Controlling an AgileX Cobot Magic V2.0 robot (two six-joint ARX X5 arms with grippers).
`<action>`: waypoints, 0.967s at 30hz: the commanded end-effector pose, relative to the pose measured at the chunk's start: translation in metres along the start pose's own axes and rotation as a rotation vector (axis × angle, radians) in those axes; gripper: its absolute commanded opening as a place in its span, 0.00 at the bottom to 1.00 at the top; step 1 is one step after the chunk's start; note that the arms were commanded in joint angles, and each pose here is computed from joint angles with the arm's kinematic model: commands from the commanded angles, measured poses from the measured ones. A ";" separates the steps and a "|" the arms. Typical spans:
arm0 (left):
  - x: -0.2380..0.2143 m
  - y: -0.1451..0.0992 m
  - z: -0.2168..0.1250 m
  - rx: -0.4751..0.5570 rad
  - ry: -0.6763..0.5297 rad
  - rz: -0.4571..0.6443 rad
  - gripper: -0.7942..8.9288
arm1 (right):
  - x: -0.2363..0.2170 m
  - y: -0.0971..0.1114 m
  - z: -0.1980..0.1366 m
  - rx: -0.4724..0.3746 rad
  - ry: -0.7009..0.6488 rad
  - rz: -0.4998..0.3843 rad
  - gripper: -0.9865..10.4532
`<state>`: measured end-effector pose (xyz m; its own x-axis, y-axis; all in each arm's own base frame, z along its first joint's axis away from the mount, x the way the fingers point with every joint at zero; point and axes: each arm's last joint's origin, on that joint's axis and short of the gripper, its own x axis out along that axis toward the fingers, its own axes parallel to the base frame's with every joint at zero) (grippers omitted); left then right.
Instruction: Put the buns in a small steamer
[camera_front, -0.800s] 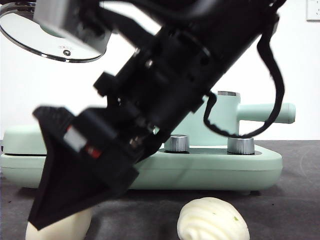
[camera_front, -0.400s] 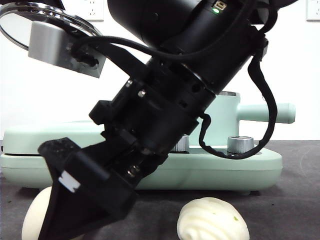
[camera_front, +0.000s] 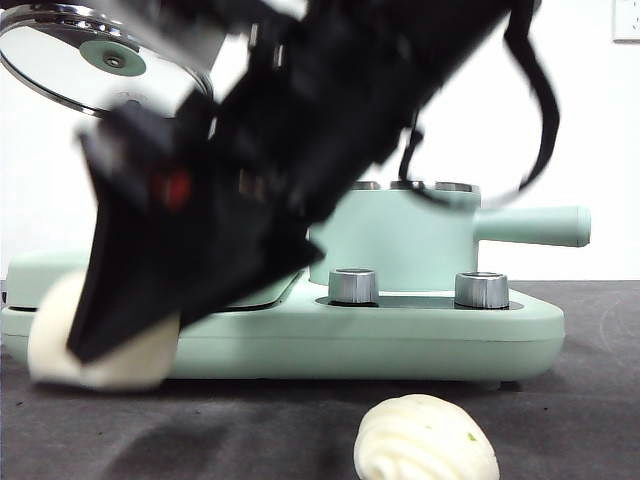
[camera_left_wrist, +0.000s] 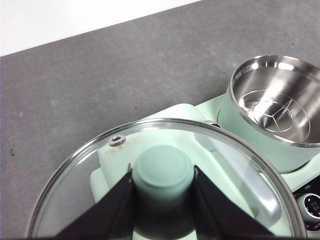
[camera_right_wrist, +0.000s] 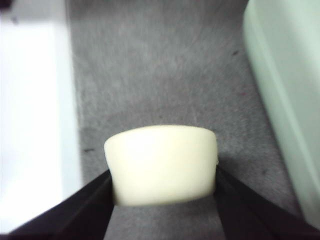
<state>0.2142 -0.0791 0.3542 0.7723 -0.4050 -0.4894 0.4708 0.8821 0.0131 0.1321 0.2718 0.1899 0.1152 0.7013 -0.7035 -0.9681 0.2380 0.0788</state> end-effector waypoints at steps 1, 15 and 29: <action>-0.003 0.000 0.007 0.013 -0.042 0.001 0.10 | -0.017 0.004 0.010 0.072 0.010 -0.017 0.33; -0.003 0.000 0.007 0.013 -0.042 0.001 0.10 | -0.151 -0.009 0.041 0.469 0.209 -0.194 0.32; -0.003 0.000 0.007 0.009 -0.042 0.001 0.10 | -0.207 -0.069 0.072 0.530 0.165 -0.376 0.32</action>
<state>0.2142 -0.0791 0.3542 0.7725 -0.4050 -0.4891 0.4707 0.8822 0.0128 0.1845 0.1529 0.3801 0.3419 0.4055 -0.8477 -0.5924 0.7933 0.1405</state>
